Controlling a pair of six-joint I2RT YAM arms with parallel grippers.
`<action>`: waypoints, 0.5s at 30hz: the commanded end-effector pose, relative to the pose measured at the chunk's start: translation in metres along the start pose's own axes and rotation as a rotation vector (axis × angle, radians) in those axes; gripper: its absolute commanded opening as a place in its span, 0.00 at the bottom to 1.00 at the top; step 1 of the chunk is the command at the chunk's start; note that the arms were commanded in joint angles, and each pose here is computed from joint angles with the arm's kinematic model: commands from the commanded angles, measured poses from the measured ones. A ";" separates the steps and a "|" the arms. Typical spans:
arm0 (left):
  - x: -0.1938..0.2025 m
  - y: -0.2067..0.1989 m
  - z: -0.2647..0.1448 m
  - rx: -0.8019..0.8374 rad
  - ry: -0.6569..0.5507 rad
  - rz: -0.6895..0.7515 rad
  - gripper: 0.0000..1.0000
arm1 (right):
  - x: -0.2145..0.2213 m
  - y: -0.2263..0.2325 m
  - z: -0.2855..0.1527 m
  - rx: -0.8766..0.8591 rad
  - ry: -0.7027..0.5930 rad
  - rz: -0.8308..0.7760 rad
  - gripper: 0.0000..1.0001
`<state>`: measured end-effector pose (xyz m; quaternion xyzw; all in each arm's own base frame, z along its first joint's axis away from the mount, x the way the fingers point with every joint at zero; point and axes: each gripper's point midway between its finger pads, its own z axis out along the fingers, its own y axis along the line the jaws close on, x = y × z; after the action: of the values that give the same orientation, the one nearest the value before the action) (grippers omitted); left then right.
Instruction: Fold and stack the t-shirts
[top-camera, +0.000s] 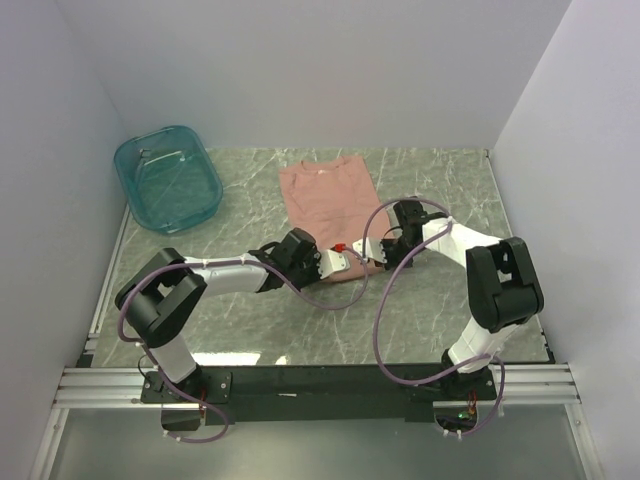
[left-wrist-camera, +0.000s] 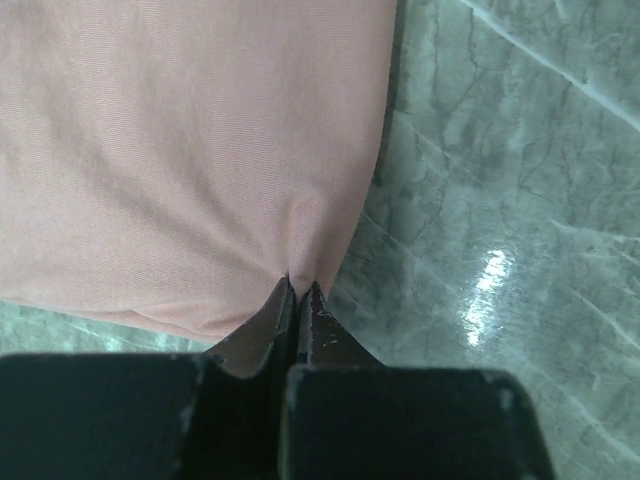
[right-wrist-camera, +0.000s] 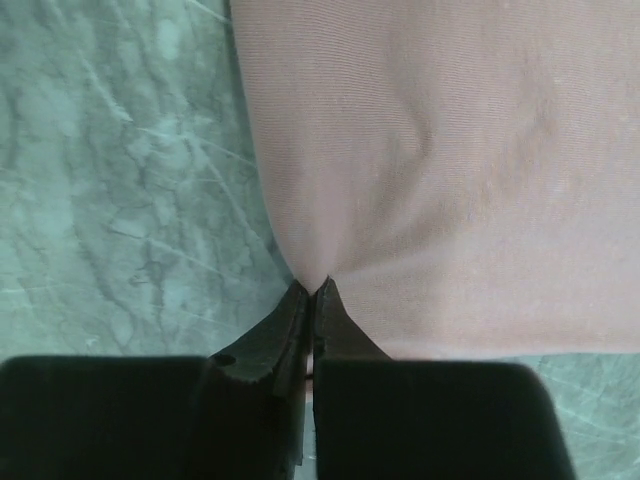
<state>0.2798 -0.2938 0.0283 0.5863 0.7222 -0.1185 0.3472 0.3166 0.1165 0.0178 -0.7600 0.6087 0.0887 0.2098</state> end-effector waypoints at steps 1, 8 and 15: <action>-0.014 -0.012 -0.009 0.053 -0.039 0.006 0.01 | -0.012 0.015 -0.010 -0.044 -0.049 0.029 0.00; -0.015 -0.061 -0.031 0.203 -0.070 -0.008 0.01 | -0.032 0.056 -0.045 -0.141 -0.206 0.146 0.00; -0.029 -0.073 -0.062 0.227 -0.161 -0.046 0.01 | -0.047 0.057 -0.075 -0.105 -0.285 0.247 0.00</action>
<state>0.1995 -0.3018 0.0573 0.6073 0.6906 -0.2239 0.3226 0.2491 0.1066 0.0716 -0.6956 0.6462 0.2156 0.2284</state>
